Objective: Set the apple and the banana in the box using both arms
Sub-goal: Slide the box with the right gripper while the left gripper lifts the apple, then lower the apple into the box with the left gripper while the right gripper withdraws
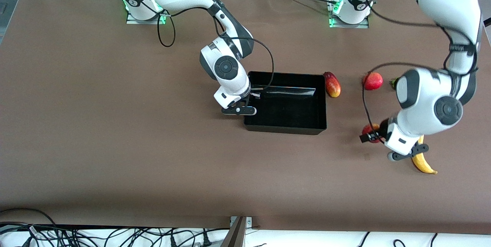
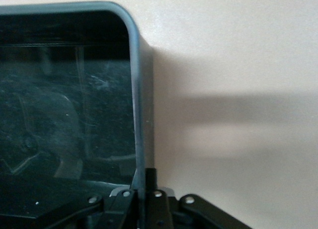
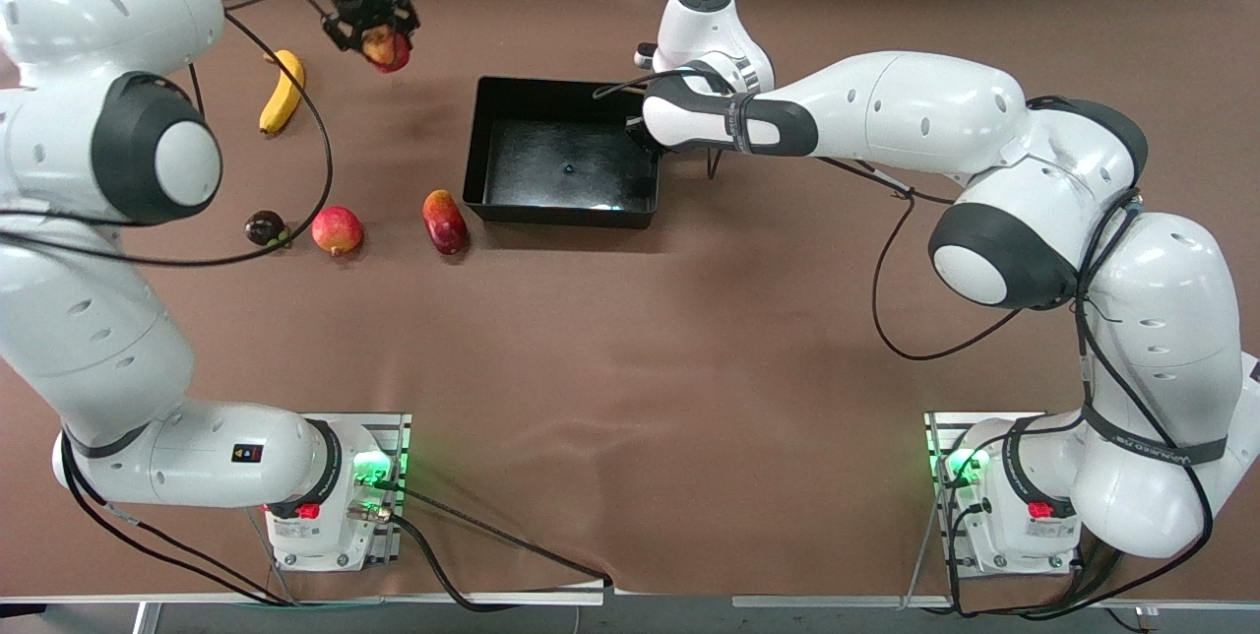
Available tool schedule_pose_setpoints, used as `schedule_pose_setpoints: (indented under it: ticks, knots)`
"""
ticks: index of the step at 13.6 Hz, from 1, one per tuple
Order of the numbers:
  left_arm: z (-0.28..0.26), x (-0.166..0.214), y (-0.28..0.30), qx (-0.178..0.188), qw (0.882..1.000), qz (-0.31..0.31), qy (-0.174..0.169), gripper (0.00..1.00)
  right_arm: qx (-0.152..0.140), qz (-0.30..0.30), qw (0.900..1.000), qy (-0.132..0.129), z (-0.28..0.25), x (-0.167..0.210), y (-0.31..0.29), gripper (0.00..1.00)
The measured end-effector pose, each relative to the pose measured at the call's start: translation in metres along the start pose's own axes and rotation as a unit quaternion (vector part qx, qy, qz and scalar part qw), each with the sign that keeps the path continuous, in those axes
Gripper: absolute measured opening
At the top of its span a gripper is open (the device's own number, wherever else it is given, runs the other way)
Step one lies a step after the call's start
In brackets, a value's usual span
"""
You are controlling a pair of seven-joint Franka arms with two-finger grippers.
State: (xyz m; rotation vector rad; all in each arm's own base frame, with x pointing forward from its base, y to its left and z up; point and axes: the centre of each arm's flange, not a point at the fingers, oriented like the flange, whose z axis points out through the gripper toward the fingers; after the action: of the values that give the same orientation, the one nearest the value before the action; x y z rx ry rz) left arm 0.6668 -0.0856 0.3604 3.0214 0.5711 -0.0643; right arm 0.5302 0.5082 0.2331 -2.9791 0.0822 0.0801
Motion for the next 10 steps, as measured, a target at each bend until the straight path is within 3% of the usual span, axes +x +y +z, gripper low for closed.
schedule_pose_setpoints:
  ticks: [2,5,9,10]
  knots:
    - [-0.041,-0.051,0.056,-0.006,0.999,-0.041,-0.002,0.74,0.003,0.002,1.0,0.007,-0.001,0.004,0.002,0.28]
    - [-0.032,-0.106,0.117,-0.007,0.997,-0.077,-0.02,0.74,0.006,-0.002,1.0,0.022,-0.035,0.035,0.02,0.58]
    - [0.015,-0.151,0.169,-0.007,0.995,-0.087,-0.038,0.74,0.008,0.009,0.999,0.034,-0.159,0.095,0.101,0.99]
    - [0.029,-0.16,0.181,-0.012,0.995,-0.093,-0.036,0.74,0.003,0.012,0.999,0.032,-0.192,0.105,0.128,1.0]
